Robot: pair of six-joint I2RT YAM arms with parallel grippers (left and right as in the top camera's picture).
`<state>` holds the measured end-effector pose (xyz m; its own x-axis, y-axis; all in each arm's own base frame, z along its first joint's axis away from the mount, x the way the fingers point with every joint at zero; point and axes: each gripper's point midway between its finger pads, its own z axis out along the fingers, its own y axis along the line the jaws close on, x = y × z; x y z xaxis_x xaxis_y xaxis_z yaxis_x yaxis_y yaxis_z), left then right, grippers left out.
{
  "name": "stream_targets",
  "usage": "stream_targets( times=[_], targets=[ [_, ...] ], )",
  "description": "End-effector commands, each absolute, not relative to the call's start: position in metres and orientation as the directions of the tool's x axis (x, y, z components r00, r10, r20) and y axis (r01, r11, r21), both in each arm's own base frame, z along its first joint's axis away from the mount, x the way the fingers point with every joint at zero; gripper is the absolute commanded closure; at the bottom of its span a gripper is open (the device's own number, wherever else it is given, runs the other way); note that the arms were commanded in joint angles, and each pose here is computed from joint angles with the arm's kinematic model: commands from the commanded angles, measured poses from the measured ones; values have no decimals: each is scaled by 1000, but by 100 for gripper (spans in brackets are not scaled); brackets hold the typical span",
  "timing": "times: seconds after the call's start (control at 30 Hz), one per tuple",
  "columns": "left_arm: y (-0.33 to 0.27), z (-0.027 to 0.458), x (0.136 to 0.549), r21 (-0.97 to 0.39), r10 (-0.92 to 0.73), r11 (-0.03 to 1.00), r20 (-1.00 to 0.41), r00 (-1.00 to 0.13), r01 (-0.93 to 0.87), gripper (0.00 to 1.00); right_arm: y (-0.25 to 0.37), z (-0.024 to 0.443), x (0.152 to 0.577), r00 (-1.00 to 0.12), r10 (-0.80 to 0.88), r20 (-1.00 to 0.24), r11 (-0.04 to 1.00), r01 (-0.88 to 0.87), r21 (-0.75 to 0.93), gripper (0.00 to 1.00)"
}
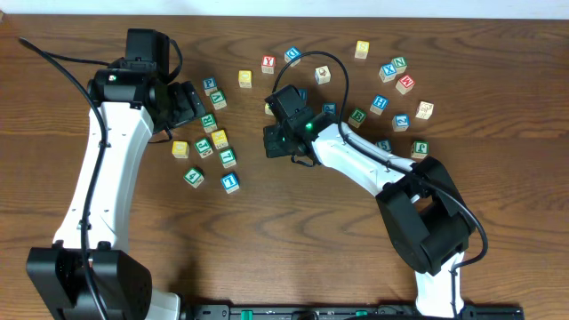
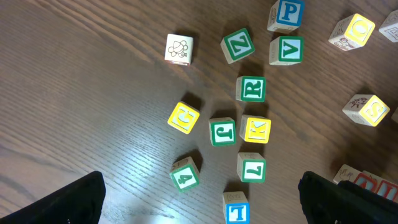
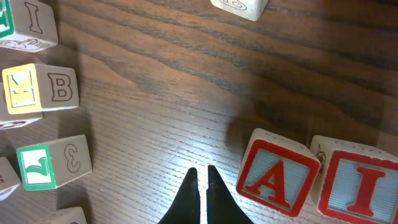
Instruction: Spell out AI2
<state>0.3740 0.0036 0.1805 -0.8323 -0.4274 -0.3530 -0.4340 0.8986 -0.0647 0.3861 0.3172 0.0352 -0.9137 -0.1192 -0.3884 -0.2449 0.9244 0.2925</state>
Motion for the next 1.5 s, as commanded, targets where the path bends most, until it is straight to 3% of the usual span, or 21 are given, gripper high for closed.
stream_targets(
  times=[0.0,0.73,1.47],
  targets=[
    [7,183,375,-47,-421,899,-363,-831,-435,2,317,27,386,-909,-142,-392,930,-258,262,99],
    [7,183,375,-47,-421,899,-363,-831,-435,2,294,21,389,-933,-88,-348,955,-178,236,99],
    [7,183,375,-47,-421,899,-363,-831,-435,2,281,25,407,-916,-31,-401,971,-122,204,99]
  ],
)
